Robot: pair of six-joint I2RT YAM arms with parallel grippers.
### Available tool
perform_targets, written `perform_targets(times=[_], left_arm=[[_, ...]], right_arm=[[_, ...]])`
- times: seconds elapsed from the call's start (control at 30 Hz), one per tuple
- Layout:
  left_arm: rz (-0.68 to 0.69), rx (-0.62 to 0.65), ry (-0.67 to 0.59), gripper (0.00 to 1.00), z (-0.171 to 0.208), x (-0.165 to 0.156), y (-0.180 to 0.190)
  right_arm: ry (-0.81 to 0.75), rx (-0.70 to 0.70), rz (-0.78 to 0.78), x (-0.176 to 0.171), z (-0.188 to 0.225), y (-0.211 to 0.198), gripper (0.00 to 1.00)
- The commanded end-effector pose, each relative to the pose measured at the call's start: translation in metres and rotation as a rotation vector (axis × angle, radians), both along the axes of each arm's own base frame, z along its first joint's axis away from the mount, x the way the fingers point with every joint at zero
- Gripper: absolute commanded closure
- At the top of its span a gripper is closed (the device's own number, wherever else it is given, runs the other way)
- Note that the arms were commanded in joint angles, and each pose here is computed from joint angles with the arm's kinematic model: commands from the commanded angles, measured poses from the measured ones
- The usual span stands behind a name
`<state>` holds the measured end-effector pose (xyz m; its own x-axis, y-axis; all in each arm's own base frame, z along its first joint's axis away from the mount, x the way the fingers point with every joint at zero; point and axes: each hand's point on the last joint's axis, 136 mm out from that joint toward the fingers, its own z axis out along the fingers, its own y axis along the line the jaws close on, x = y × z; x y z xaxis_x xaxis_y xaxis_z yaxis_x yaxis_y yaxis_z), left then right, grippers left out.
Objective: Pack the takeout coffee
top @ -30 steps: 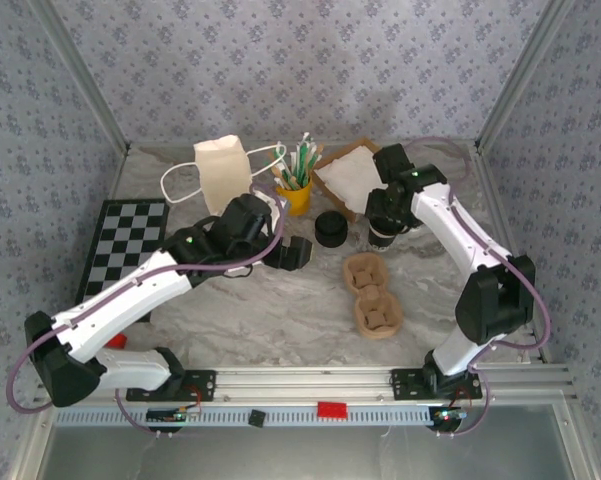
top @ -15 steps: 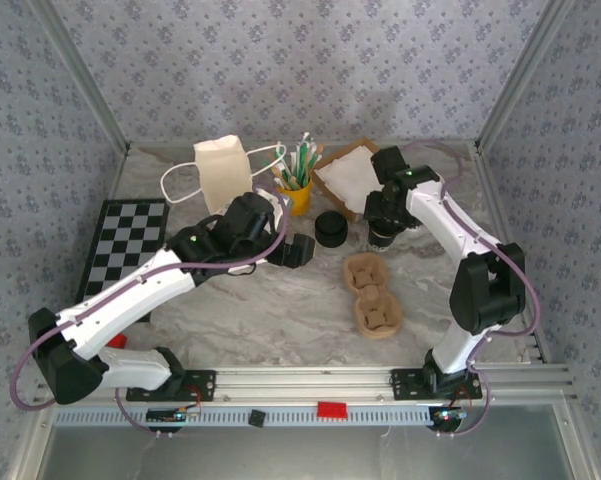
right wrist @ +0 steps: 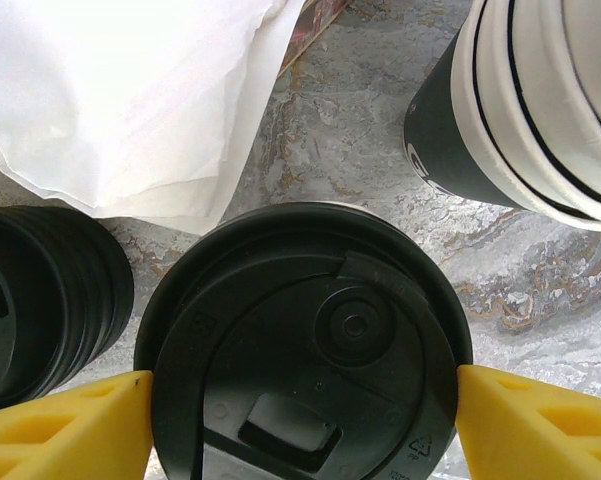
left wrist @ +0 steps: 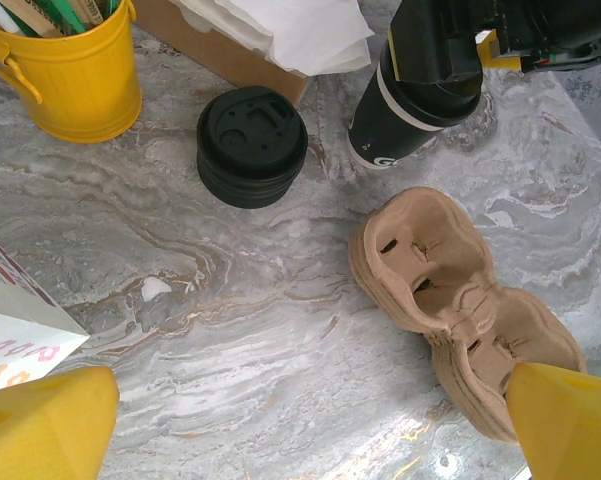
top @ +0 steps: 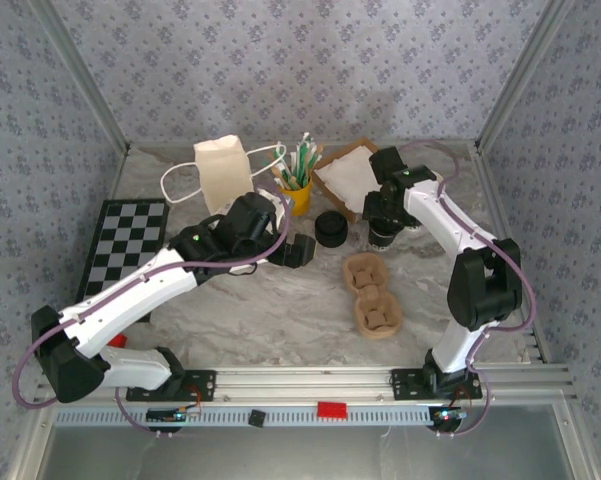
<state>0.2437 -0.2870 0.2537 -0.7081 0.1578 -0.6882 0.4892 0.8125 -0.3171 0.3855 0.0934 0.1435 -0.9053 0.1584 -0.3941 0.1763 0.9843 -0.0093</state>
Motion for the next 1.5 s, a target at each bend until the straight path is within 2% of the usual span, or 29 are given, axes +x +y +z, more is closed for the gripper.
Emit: perform_targets(times=[0.0,0.13,0.43,0.93,1.17,1.47], left_arm=[[-0.003,-0.020,-0.022,0.00,0.012,0.002,-0.005],[-0.005,-0.021,-0.022,0.01,0.013,0.002,-0.005],[-0.007,-0.015,-0.020,0.01,0.012,0.002,-0.005],[-0.013,-0.011,-0.026,0.01,0.012,0.003,-0.006],[-0.017,-0.007,-0.031,0.01,0.013,0.003,-0.006],[-0.022,-0.016,-0.029,0.01,0.015,0.000,-0.005]], right_arm=[[0.011,-0.002,0.003,-0.002,0.003,-0.002,0.21],[0.005,0.006,0.005,-0.003,0.010,-0.001,0.18],[0.054,0.011,0.009,0.001,-0.003,0.001,0.23],[0.295,-0.064,0.057,-0.040,-0.065,0.005,0.28],[0.247,0.007,0.053,-0.037,-0.046,0.011,0.26],[0.208,0.016,0.057,-0.041,-0.019,0.010,0.32]])
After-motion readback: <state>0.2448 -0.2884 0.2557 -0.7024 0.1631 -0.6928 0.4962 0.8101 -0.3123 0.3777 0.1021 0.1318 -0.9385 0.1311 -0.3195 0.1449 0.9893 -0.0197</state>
